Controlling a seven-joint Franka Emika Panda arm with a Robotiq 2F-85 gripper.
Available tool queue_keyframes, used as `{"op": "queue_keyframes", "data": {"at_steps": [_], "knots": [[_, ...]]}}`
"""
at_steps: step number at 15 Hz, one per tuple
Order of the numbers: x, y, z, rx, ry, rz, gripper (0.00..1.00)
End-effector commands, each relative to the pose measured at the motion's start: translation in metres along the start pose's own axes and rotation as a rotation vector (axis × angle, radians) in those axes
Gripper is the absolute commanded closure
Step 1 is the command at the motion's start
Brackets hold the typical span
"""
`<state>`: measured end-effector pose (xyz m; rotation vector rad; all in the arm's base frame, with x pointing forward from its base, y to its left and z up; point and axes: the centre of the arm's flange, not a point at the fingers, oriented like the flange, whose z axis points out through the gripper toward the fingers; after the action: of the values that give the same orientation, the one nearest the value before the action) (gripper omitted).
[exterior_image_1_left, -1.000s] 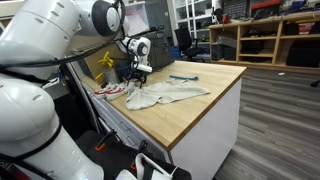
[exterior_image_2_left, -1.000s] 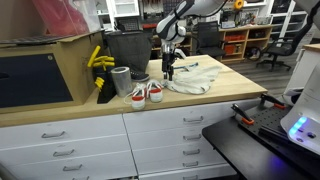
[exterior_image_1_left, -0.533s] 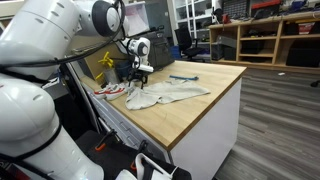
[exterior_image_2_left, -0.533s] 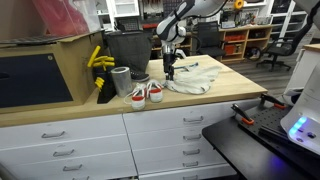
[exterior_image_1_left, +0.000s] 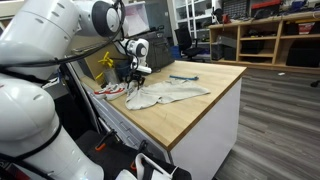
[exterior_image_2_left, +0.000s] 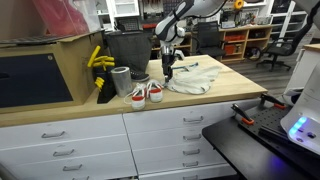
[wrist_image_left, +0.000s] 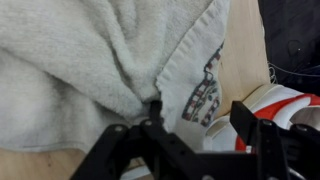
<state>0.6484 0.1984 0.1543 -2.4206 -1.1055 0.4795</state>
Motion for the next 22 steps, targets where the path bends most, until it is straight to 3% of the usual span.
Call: {"op": "queue_keyframes", "data": {"at_steps": [1, 7, 10, 14, 18, 19, 20, 22], "knots": [[-0.004, -0.007, -0.003, 0.028, -0.006, -0.01, 0.58], [-0.006, -0.006, -0.011, 0.015, -0.003, -0.01, 1.0], [-0.007, -0.019, -0.029, -0.011, 0.003, -0.035, 1.0], [-0.006, -0.055, -0.061, -0.031, 0.014, -0.1, 0.99], [-0.004, -0.098, -0.073, -0.036, -0.047, -0.189, 0.97], [-0.005, -0.108, -0.073, -0.035, -0.068, -0.213, 0.71], [-0.006, -0.117, -0.071, -0.034, -0.087, -0.245, 0.71], [-0.011, -0.137, -0.066, -0.016, -0.121, -0.314, 0.57]]}}
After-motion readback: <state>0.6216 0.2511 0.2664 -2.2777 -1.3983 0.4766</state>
